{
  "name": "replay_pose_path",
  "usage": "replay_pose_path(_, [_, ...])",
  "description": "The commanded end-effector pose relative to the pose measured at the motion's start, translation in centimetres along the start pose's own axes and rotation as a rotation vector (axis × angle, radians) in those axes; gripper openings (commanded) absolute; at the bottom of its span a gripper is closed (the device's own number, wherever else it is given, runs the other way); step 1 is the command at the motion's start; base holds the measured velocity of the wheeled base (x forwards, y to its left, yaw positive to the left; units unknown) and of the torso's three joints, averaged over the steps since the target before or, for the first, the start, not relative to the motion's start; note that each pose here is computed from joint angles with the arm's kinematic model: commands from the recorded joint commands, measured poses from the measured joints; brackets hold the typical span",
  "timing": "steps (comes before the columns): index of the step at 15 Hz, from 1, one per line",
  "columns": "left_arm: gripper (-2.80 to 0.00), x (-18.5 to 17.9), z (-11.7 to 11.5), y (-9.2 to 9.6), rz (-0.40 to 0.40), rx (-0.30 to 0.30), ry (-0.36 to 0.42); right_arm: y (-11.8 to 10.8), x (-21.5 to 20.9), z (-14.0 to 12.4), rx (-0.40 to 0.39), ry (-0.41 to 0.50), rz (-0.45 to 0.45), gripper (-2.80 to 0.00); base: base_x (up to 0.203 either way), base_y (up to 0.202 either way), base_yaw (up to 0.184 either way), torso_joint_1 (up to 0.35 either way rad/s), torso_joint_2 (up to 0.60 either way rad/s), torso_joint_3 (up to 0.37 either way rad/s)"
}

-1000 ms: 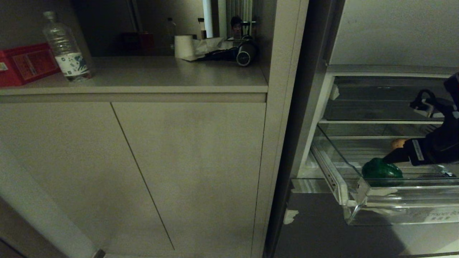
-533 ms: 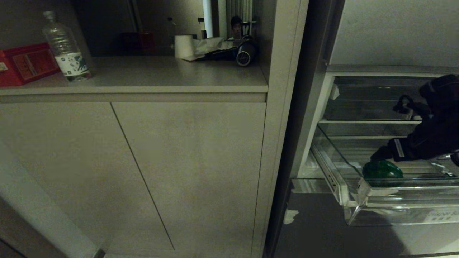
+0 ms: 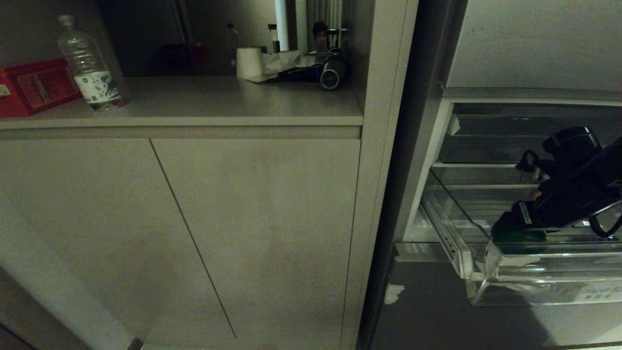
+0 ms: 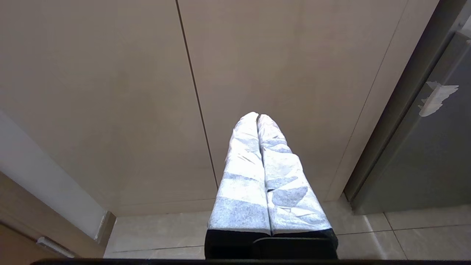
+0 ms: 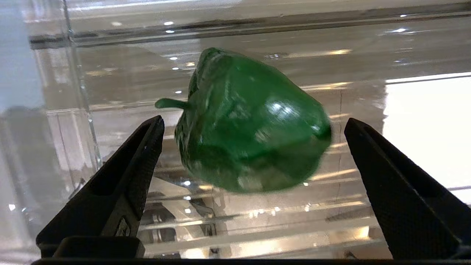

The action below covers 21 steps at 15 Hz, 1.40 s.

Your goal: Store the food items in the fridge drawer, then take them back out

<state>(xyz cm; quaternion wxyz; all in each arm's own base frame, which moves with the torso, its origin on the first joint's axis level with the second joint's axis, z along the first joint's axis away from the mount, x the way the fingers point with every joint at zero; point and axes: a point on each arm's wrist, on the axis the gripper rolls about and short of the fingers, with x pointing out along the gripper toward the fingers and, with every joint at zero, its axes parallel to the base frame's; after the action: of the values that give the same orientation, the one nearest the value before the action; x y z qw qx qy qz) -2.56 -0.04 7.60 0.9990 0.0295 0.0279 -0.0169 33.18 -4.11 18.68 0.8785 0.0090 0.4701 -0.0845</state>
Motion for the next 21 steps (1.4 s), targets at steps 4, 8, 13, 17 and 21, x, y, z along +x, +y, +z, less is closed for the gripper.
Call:
replay_pose_path(4, [-2.8, 0.0, 0.0, 0.0, 0.0, 0.0, 0.001, 0.1, 2.4, 0.2, -0.001, 0.039, 0.004, 0.0, 0.0, 0.0, 0.0, 0.0, 0.0, 0.0])
replay_pose_path(8, [-2.8, 0.0, 0.0, 0.0, 0.0, 0.0, 0.001, 0.2, 3.1, 0.1, -0.002, 0.057, 0.004, 0.0, 0.0, 0.0, 0.0, 0.0, 0.0, 0.0])
replay_pose_path(13, [-2.8, 0.0, 0.0, 0.0, 0.0, 0.0, 0.001, 0.1, 3.2, 0.2, 0.0, 0.053, 0.003, -2.8, 0.0, 0.0, 0.0, 0.0, 0.0, 0.0])
replay_pose_path(17, [-2.8, 0.0, 0.0, 0.0, 0.0, 0.0, 0.001, 0.2, 3.3, 0.4, 0.001, 0.029, 0.001, -2.8, 0.0, 0.0, 0.0, 0.0, 0.0, 0.0])
replay_pose_path(21, [-2.8, 0.0, 0.0, 0.0, 0.0, 0.0, 0.001, 0.0, 0.2, 0.3, 0.003, -0.033, 0.002, -2.8, 0.0, 0.0, 0.0, 0.0, 0.0, 0.0])
